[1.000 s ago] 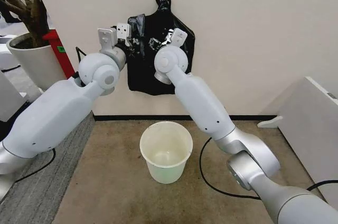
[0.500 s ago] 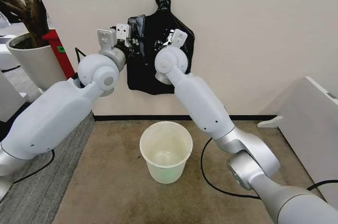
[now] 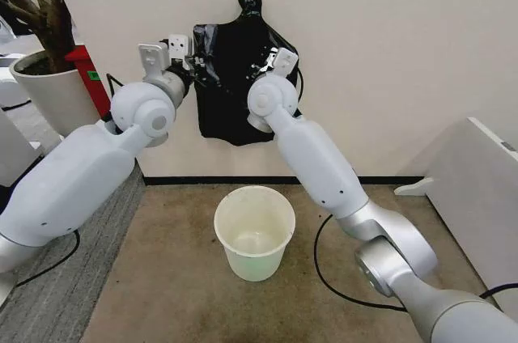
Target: Place the garbage bag over the trash bin.
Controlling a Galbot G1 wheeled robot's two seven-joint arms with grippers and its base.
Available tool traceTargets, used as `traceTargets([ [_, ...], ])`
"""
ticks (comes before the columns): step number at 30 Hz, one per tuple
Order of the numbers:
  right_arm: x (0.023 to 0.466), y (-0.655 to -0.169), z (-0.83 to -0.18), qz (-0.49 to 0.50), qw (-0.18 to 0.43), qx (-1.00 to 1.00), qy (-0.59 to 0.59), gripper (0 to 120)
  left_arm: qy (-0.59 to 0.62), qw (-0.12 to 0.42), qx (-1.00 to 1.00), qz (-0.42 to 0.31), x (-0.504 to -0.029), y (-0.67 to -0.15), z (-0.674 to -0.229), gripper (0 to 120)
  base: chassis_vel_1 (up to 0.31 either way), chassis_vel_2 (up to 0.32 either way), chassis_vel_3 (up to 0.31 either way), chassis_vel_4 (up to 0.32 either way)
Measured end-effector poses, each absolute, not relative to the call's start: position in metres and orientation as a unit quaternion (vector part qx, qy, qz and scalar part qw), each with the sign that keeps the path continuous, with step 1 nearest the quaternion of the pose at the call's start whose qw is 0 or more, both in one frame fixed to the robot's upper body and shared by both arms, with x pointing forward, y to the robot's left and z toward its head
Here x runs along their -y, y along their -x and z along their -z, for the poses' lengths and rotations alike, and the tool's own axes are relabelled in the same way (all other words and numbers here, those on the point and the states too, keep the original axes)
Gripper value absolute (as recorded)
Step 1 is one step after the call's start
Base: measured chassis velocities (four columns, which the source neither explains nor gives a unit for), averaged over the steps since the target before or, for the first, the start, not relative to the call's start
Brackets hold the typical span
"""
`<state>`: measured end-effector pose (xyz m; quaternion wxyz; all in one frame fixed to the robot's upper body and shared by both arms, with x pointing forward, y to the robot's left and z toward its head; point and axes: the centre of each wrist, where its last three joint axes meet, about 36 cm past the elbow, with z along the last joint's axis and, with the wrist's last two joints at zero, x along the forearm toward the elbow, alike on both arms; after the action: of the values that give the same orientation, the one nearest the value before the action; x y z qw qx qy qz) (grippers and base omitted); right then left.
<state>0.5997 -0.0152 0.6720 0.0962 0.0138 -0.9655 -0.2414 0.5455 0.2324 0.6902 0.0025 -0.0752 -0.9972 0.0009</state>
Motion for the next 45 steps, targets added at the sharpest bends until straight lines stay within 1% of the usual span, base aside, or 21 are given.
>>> traceTargets([
  [7,0.035,-0.575,-0.676,0.239,0.064,0.968,-0.03,0,0.065,0.003,0.998,-0.025,-0.247,-0.539,-0.691,0,0.0,0.0,0.0,0.0],
  [9,0.037,-0.572,-0.675,0.237,0.062,0.969,-0.031,0,0.064,0.003,0.998,-0.027,-0.249,-0.538,-0.691,0,0.0,0.0,0.0,0.0],
  [15,0.061,-0.563,-0.654,0.219,0.058,0.974,-0.018,0,0.061,0.006,0.997,-0.044,-0.263,-0.524,-0.684,0,0.0,0.0,0.0,0.0],
  [23,0.069,-0.558,-0.642,0.202,0.047,0.978,-0.015,0,0.06,0.013,0.997,-0.042,-0.27,-0.512,-0.672,0,0.0,0.0,0.0,0.0],
  [31,0.07,-0.554,-0.64,0.2,0.044,0.979,-0.022,0,0.063,0.011,0.997,-0.043,-0.269,-0.511,-0.674,0,0.0,0.0,0.0,0.0],
  [36,0.077,-0.536,-0.64,0.178,0.022,0.982,-0.059,0,0.068,0.006,0.997,-0.044,-0.267,-0.512,-0.679,0,0.0,0.0,0.0,0.0],
  [40,0.082,-0.524,-0.641,0.166,0.015,0.983,-0.072,6,0.071,0.004,0.997,-0.043,-0.266,-0.512,-0.681,0,0.0,0.0,0.0,0.0],
  [45,0.09,-0.502,-0.655,0.144,0.001,0.985,-0.096,23,0.075,0.002,0.996,-0.04,-0.264,-0.511,-0.683,0,0.0,0.0,0.0,0.0],
])
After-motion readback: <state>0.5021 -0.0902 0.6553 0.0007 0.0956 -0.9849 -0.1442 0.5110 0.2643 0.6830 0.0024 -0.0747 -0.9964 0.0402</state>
